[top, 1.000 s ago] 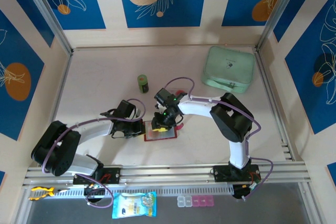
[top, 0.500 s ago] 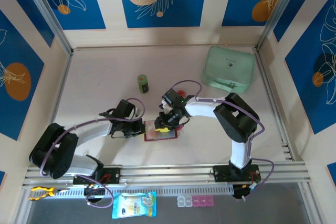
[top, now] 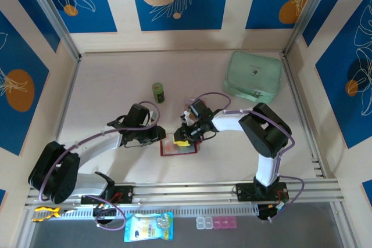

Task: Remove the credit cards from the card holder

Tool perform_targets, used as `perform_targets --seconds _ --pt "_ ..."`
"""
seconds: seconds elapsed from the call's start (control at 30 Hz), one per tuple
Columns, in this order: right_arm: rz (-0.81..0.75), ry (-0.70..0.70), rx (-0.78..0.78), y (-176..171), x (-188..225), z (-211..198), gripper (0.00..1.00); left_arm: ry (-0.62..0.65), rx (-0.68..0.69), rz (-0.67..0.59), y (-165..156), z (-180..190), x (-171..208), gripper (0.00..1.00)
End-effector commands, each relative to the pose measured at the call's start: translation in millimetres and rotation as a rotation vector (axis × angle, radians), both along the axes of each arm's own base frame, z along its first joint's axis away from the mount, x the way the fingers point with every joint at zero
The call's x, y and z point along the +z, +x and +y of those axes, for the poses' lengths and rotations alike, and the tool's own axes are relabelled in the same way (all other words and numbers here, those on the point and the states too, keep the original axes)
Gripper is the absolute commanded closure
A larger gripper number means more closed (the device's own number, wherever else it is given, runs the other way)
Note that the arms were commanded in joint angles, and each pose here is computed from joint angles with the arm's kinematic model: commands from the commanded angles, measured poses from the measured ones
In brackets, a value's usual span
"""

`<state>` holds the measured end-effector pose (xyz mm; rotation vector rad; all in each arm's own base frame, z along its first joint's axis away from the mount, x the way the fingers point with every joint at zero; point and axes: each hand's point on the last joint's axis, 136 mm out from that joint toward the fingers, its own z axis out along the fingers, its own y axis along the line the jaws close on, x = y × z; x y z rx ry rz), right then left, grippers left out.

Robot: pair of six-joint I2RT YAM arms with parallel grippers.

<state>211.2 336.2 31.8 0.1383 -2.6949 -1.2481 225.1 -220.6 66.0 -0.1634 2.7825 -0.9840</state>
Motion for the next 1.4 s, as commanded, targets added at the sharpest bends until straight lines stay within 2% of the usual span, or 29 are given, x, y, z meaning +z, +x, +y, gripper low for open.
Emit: perform_targets --seconds 0.0,0.5,0.63,0.87,1.0,1.13,1.37 --pt "0.039 0.013 -0.014 -5 -3 -5 0.68 -0.036 -0.012 0.014 2 -14 4 0.73" --pt "0.051 0.032 -0.023 -6 -4 -8 0.68 -0.096 -0.027 0.087 -2 -36 -20 0.7" --pt "0.049 0.035 -0.024 -6 -3 -8 0.68 -0.087 -0.027 0.099 -4 -35 -24 0.69" --pt "0.049 0.039 -0.022 -6 -2 -8 0.68 -0.024 -0.014 0.106 -6 -26 -31 0.62" --pt "0.049 0.04 -0.023 -6 -1 -8 0.68 -0.033 -0.026 0.118 -7 -28 -32 0.62" --pt "0.047 0.047 -0.021 -6 0 -7 0.68 -0.047 -0.037 0.12 -6 -32 -31 0.63" --pt "0.006 0.077 -0.02 -2 13 -3 0.68 -0.087 -0.054 0.124 -6 -39 -27 0.74"
